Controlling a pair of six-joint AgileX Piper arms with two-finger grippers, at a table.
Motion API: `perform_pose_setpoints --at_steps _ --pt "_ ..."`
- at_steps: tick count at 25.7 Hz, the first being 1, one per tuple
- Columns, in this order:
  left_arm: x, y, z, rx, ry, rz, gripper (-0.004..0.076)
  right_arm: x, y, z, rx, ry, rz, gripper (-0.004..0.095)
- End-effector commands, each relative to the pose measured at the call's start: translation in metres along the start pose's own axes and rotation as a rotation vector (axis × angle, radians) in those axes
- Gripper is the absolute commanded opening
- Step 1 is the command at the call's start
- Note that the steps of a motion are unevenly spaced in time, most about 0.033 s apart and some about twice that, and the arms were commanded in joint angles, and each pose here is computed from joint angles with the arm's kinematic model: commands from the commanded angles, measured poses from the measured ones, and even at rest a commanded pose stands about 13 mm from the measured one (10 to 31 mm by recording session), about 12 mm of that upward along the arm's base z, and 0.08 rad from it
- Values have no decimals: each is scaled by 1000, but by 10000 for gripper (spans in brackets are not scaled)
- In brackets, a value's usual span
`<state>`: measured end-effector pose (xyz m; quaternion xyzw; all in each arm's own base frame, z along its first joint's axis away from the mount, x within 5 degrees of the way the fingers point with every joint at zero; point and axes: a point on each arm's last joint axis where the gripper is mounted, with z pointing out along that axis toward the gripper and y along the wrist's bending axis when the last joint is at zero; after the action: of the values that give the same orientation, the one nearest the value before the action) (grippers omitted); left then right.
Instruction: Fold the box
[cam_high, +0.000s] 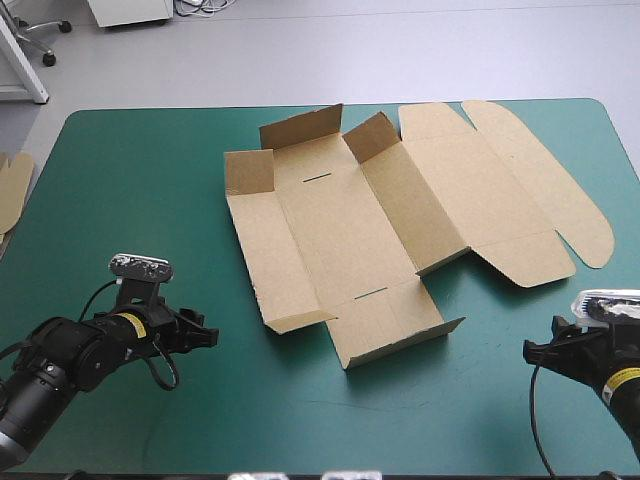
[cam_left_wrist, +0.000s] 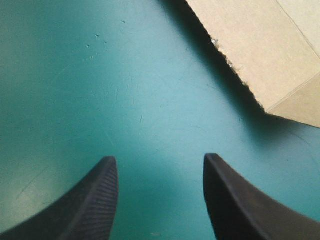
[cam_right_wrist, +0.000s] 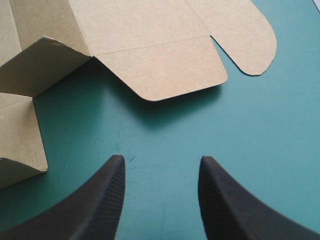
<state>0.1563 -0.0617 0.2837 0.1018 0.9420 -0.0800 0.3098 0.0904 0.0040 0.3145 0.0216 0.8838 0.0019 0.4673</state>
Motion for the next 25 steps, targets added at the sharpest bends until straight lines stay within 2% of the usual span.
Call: perform_pose_setpoints --at_steps 1,5,10,19,22,23,25 --pt "-12 -4 -8 30 -82 -12 380 -14 1 -5 -6 -82 -12 442" --pt "-12 -3 -8 26 -83 -16 380 -13 0 -4 0 -68 -6 442" --pt "-15 -4 -7 37 -112 -41 380 -12 3 -4 -33 -58 10 443" --pt "-37 -11 17 108 -214 -258 380 -16 7 -5 -70 -101 1 447" --pt "-38 -8 39 93 -157 -305 380 -16 7 -5 -70 -104 -21 497" --pt "-39 3 53 49 -114 -337 380 -16 7 -5 -70 -104 -21 525" --pt "-40 18 67 49 -71 -414 380 -16 7 -5 -70 -104 -21 537"
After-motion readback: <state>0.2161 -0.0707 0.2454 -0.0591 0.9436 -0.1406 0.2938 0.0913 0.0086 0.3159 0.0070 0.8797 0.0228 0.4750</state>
